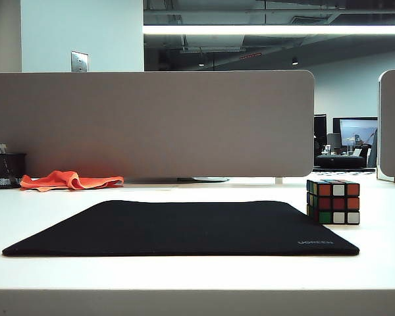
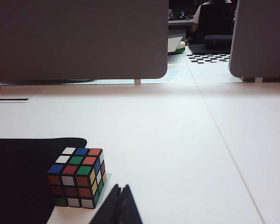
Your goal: Pick up the cube on the right side of the mouse pad, then place it in the center of the mouse pad.
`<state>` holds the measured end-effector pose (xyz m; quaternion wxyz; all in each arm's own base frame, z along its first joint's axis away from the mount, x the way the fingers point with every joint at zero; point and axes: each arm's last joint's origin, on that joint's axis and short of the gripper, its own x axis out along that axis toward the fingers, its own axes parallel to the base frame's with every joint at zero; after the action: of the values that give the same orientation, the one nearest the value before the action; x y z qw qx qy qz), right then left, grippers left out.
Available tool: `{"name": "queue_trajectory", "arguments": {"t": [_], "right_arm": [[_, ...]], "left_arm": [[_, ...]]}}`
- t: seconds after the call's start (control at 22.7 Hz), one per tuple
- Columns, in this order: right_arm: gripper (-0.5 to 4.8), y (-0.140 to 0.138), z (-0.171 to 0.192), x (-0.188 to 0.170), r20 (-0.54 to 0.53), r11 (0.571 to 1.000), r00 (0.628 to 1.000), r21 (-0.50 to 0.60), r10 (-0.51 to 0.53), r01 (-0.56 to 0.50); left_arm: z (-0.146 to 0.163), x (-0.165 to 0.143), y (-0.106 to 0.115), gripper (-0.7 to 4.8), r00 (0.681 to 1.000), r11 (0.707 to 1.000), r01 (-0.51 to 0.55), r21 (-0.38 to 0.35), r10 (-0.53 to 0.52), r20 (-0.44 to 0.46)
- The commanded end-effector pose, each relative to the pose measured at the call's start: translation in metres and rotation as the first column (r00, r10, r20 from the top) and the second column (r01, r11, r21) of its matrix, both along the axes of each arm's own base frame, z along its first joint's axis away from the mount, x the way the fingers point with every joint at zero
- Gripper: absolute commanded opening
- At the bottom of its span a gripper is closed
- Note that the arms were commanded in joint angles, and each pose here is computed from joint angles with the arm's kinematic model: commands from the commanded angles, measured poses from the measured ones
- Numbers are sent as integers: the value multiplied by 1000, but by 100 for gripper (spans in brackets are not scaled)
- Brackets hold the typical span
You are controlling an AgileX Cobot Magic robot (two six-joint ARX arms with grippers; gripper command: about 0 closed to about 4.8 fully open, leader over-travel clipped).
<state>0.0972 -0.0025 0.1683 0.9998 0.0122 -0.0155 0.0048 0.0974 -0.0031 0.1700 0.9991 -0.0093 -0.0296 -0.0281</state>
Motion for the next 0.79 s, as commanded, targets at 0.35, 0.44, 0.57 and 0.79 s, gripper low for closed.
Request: {"name": "queue_trajectory", "arguments": {"t": [0.35, 0.44, 0.57, 0.79], "right_arm": [[-1, 0, 1, 0, 21, 1000, 1000, -1, -5, 5], [-1, 0, 1, 0, 21, 1000, 1000, -1, -6, 6], [-1, 0, 1, 0, 21, 1000, 1000, -1, -6, 6], [-1, -2, -2, 0, -3, 998, 998, 7, -61, 61]], "left_arm": [[2, 0, 0, -6, 1000, 1000, -5, 3, 5, 11], [2, 0, 0, -6, 1000, 1000, -5, 3, 5, 11], [2, 0, 0, -5, 1000, 1000, -4, -1, 4, 11], [10, -2, -2, -5, 998, 996, 61, -71, -59, 29]]}}
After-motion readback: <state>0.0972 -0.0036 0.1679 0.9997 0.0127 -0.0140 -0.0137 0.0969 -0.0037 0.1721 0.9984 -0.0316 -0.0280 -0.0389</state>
